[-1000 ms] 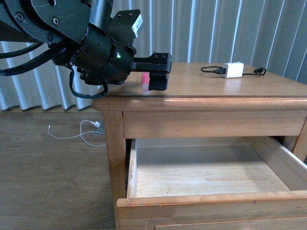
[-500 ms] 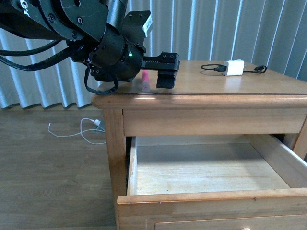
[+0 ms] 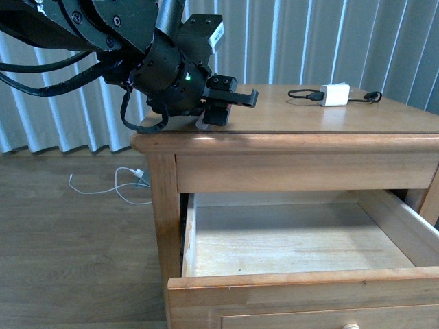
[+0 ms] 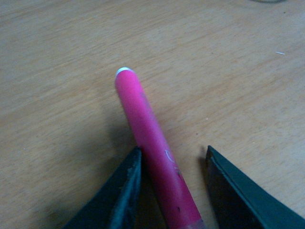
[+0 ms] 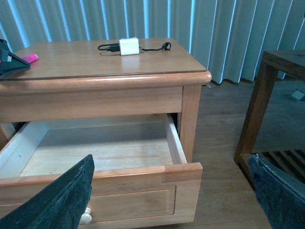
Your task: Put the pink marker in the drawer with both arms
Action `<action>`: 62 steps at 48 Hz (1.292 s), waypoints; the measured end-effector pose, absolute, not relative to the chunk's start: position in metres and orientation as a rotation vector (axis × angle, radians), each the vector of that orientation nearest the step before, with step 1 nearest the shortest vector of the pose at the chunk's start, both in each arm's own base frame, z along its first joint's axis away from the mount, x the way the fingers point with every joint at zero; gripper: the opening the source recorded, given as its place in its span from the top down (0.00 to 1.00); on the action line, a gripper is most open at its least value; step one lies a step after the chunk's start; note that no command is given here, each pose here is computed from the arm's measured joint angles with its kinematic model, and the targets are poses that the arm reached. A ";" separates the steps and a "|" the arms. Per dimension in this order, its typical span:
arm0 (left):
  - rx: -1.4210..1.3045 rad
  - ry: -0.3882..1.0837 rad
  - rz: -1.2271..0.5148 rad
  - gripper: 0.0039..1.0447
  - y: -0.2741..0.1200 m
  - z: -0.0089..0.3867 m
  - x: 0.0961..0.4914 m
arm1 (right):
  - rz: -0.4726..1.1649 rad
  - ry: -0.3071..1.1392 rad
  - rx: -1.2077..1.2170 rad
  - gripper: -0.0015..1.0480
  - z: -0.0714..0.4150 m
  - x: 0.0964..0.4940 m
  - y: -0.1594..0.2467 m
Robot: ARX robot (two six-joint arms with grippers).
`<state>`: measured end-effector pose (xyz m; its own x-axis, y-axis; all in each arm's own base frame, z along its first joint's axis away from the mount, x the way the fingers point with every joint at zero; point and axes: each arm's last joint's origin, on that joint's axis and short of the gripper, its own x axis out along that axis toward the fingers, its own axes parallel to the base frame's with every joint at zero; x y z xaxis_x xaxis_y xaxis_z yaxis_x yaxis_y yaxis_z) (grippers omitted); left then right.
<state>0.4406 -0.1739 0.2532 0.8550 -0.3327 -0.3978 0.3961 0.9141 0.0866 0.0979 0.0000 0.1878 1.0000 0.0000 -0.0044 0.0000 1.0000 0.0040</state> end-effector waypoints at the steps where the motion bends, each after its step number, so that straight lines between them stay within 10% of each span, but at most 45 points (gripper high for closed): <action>1: 0.170 0.387 -0.385 0.69 -0.174 0.253 0.441 | 0.000 0.004 0.004 0.08 0.188 0.098 0.000; 9: 0.172 0.384 -0.396 0.86 -0.173 0.253 0.441 | 0.000 0.004 0.004 0.08 0.188 0.098 0.000; 62: 0.220 0.322 -0.857 0.86 -0.162 0.254 0.352 | 0.000 0.004 0.004 0.08 0.188 0.098 0.000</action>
